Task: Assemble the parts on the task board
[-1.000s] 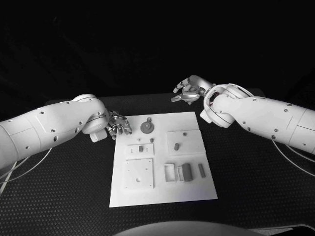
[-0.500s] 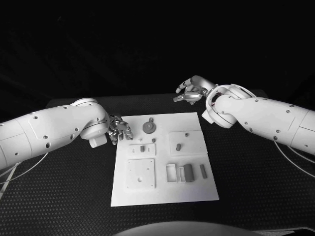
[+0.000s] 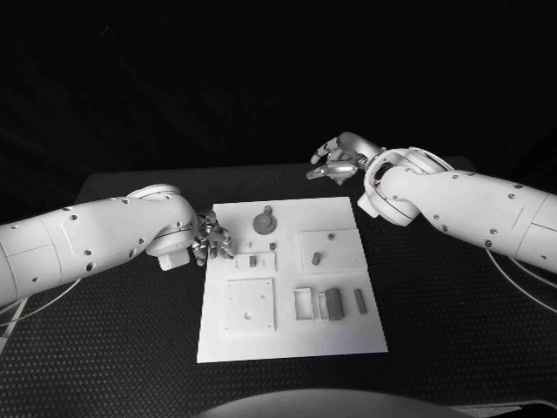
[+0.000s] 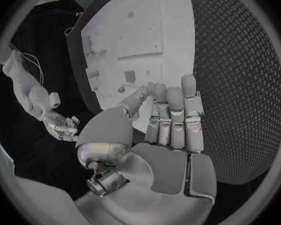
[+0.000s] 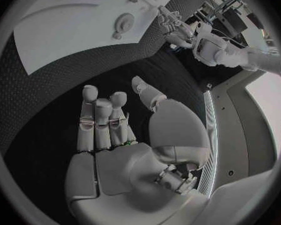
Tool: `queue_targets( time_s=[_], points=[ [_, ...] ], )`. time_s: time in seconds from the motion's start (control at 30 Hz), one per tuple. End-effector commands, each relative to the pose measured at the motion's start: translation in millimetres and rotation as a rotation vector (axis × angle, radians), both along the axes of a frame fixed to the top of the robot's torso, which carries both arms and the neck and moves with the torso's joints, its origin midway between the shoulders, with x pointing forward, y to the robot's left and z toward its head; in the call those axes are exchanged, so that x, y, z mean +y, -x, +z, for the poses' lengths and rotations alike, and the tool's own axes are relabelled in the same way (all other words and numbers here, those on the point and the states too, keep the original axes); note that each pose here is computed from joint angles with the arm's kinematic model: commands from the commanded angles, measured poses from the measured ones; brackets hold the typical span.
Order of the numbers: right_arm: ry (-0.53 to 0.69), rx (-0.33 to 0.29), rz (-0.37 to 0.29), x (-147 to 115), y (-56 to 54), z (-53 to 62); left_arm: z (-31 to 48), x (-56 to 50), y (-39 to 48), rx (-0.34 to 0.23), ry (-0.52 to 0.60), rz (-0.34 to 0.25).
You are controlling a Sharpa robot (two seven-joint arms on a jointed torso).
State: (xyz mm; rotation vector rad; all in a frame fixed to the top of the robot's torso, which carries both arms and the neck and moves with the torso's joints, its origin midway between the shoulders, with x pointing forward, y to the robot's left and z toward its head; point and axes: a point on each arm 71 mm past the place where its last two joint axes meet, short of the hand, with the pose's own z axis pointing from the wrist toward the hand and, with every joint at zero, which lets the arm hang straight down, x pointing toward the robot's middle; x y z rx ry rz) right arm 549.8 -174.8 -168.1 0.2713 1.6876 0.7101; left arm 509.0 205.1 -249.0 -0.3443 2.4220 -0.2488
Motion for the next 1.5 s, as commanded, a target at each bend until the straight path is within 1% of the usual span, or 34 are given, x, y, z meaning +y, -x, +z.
queue_targets(
  time_s=[0.03,0.13,0.33,0.47,0.93,1.5],
  points=[
    [0.009,0.016,0.012,1.2,0.7,-1.0,-2.0,-1.4,2.0,0.013,-0.001,-0.009],
    [0.010,0.019,0.012,1.6,0.4,-1.4,-3.5,-1.5,2.8,0.016,0.003,-0.005],
    [0.013,0.022,0.011,1.2,0.2,-1.8,-7.0,-5.2,6.1,0.026,0.015,-0.003],
    [0.013,0.023,0.010,1.4,0.3,-1.9,-7.1,-5.6,5.9,0.022,0.018,0.001],
    [0.014,0.026,0.010,1.1,0.4,-2.2,-9.6,-8.3,6.2,0.034,0.015,-0.005],
    [0.015,0.027,0.008,0.6,0.7,-2.2,-12.0,-11.7,6.4,0.029,0.025,0.005]
  ],
)
